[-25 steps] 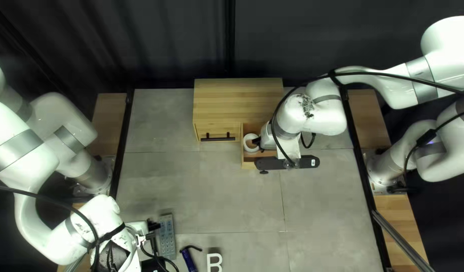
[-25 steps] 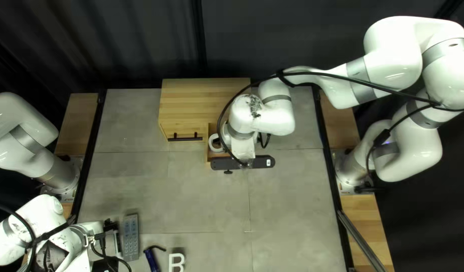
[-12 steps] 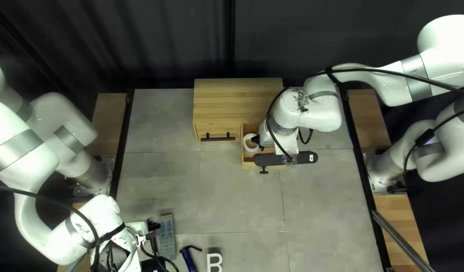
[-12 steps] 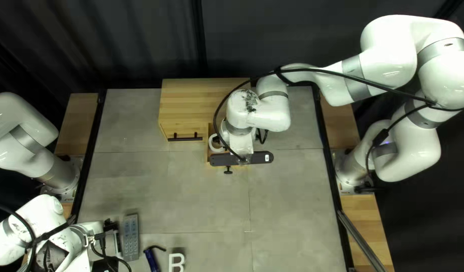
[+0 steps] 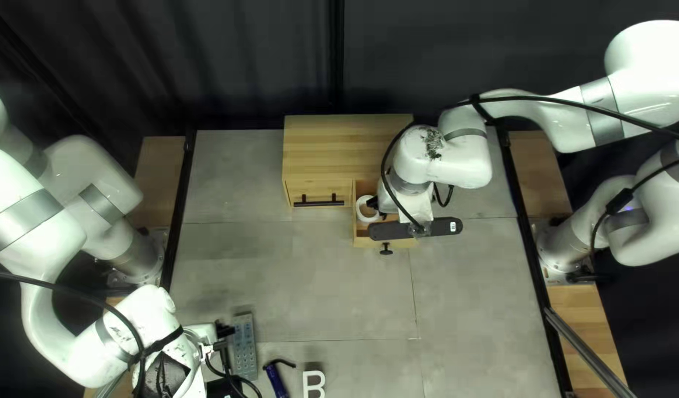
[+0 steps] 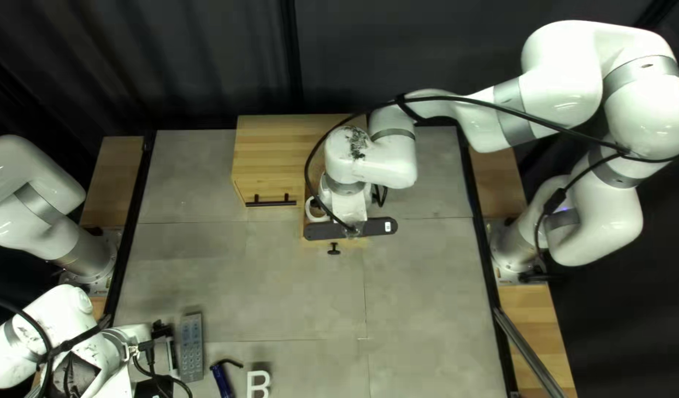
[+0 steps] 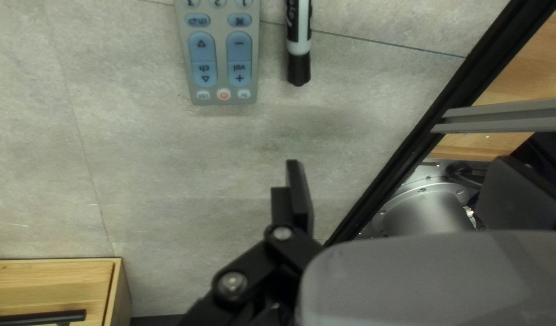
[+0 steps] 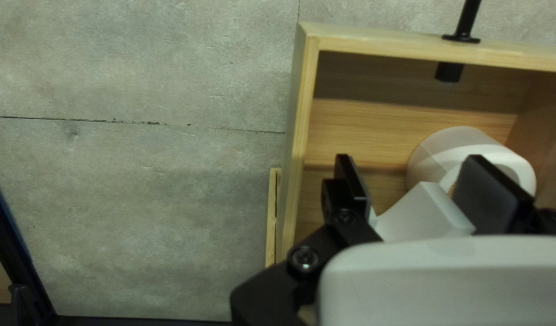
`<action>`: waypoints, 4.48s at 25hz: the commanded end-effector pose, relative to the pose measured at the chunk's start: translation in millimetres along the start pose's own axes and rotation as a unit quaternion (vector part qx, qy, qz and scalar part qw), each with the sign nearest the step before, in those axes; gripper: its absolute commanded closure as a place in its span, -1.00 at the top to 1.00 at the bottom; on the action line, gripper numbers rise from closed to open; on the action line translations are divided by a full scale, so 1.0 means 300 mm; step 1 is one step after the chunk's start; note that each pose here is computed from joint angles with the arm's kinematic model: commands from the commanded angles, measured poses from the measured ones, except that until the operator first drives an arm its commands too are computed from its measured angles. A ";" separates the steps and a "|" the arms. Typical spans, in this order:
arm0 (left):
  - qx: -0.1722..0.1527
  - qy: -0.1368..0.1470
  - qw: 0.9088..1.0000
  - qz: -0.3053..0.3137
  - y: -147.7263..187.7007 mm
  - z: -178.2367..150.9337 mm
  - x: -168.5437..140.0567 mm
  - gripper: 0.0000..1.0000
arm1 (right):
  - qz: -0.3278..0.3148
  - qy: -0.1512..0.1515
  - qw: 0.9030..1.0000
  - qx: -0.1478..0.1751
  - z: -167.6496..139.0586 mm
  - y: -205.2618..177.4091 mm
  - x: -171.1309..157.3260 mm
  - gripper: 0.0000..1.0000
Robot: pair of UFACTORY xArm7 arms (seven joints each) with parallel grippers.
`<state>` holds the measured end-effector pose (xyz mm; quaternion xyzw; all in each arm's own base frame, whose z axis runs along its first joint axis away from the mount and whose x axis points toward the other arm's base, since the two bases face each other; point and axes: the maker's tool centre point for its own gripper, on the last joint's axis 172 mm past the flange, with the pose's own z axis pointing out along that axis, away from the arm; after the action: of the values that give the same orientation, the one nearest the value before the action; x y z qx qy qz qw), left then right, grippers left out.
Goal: Open drawers and place objects into drawer and close
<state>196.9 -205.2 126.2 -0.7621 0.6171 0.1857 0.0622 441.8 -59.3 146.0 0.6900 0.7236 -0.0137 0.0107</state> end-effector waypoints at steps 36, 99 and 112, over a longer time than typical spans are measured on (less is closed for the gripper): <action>0.000 0.000 1.000 0.000 0.000 0.000 0.000 1.00 | 0.010 0.040 0.999 0.004 0.033 -0.005 -0.012 -0.79; 0.000 0.000 1.000 0.000 0.000 0.000 0.000 1.00 | 0.181 -0.050 0.982 -0.001 -0.175 -0.013 0.290 -0.90; 0.000 0.000 1.000 0.000 0.000 0.000 0.000 1.00 | 0.219 -0.034 0.975 0.003 -0.091 -0.190 0.640 -0.80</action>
<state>196.9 -205.2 126.2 -0.7621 0.6171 0.1857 0.0622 389.3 112.3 172.6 0.8276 0.5582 -0.0432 0.0394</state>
